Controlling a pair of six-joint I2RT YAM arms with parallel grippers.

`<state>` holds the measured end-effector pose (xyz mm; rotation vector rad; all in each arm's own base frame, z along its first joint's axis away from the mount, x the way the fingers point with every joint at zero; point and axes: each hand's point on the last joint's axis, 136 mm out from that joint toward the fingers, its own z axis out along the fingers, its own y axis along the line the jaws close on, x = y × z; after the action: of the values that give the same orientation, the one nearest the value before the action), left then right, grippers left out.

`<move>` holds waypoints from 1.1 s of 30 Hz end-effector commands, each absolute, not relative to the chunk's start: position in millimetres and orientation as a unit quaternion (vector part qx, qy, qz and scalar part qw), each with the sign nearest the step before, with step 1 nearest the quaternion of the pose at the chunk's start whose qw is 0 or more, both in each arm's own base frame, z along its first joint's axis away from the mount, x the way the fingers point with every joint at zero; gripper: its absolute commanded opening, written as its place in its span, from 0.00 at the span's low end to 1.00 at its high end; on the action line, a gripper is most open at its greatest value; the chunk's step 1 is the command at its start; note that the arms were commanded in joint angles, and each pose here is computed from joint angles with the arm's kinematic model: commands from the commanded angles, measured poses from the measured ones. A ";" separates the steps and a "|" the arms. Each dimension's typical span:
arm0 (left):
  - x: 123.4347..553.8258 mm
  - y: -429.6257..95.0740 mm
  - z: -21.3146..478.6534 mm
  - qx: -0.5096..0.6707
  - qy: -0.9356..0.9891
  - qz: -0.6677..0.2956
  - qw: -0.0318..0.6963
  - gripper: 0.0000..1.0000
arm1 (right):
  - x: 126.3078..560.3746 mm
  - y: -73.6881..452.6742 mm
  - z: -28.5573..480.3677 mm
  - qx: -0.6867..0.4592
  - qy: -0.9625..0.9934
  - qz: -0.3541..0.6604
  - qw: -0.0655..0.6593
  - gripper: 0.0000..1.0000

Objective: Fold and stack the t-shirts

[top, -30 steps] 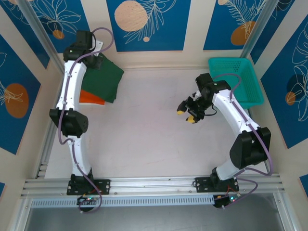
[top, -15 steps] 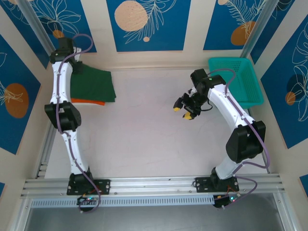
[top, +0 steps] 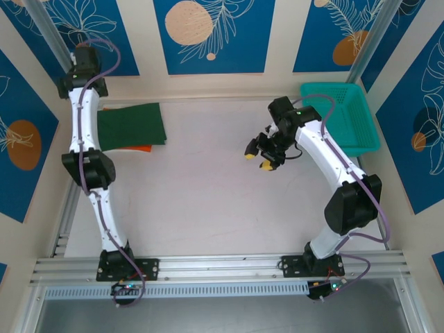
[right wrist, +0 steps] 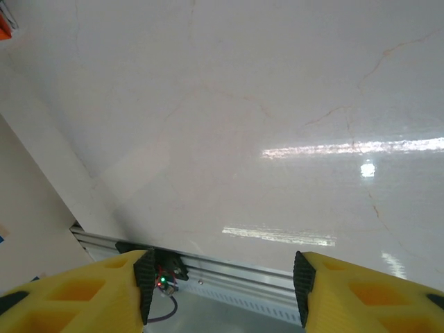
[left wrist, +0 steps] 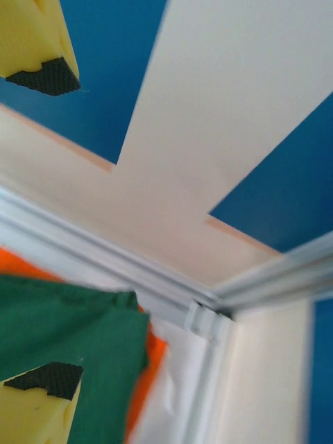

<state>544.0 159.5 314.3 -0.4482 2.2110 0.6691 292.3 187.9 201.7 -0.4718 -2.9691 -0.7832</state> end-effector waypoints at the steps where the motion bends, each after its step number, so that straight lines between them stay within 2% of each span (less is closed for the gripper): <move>1: 512.7 103.2 364.7 -0.241 0.853 0.118 0.447 1.00 | 307.5 187.7 229.4 -0.119 -0.958 -0.251 -0.075 0.60; 5: 502.7 28.8 358.1 -0.248 0.839 -0.069 0.479 1.00 | 315.5 172.1 248.0 -0.108 -0.951 -0.223 -0.186 0.71; 7: 491.2 0.2 356.2 -0.236 0.826 -0.101 0.502 1.00 | 318.9 160.7 254.5 -0.112 -0.940 -0.214 -0.242 0.75; 11: 450.7 -23.0 332.3 -0.213 0.816 -0.091 0.530 1.00 | 317.5 121.3 257.4 -0.140 -0.904 -0.174 -0.364 0.87; 12: 436.4 -19.4 323.7 -0.218 0.813 -0.084 0.533 1.00 | 315.6 109.9 256.9 -0.149 -0.892 -0.163 -0.394 0.98; 16: 382.2 13.7 287.1 -0.232 0.805 -0.007 0.546 1.00 | 301.7 71.7 246.2 -0.175 -0.852 -0.118 -0.479 0.99; 19: 351.7 35.1 249.9 -0.232 0.812 0.048 0.533 1.00 | 291.0 50.6 223.0 -0.171 -0.848 -0.075 -0.497 0.99; 23: 321.8 61.4 194.1 -0.239 0.845 0.101 0.468 1.00 | 284.0 35.8 190.2 -0.120 -0.864 -0.015 -0.488 0.99; 29: 318.3 70.1 141.8 -0.221 0.868 0.110 0.431 0.99 | 280.8 18.4 142.2 -0.119 -0.898 0.004 -0.424 0.99; 33: 330.2 61.4 123.6 -0.194 0.871 0.092 0.443 1.00 | 288.5 21.2 128.5 -0.076 -0.892 -0.004 -0.445 0.99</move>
<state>311.7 64.8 116.3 -0.5465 2.2340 0.2692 277.2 15.2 126.8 -0.5193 -3.9641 0.0227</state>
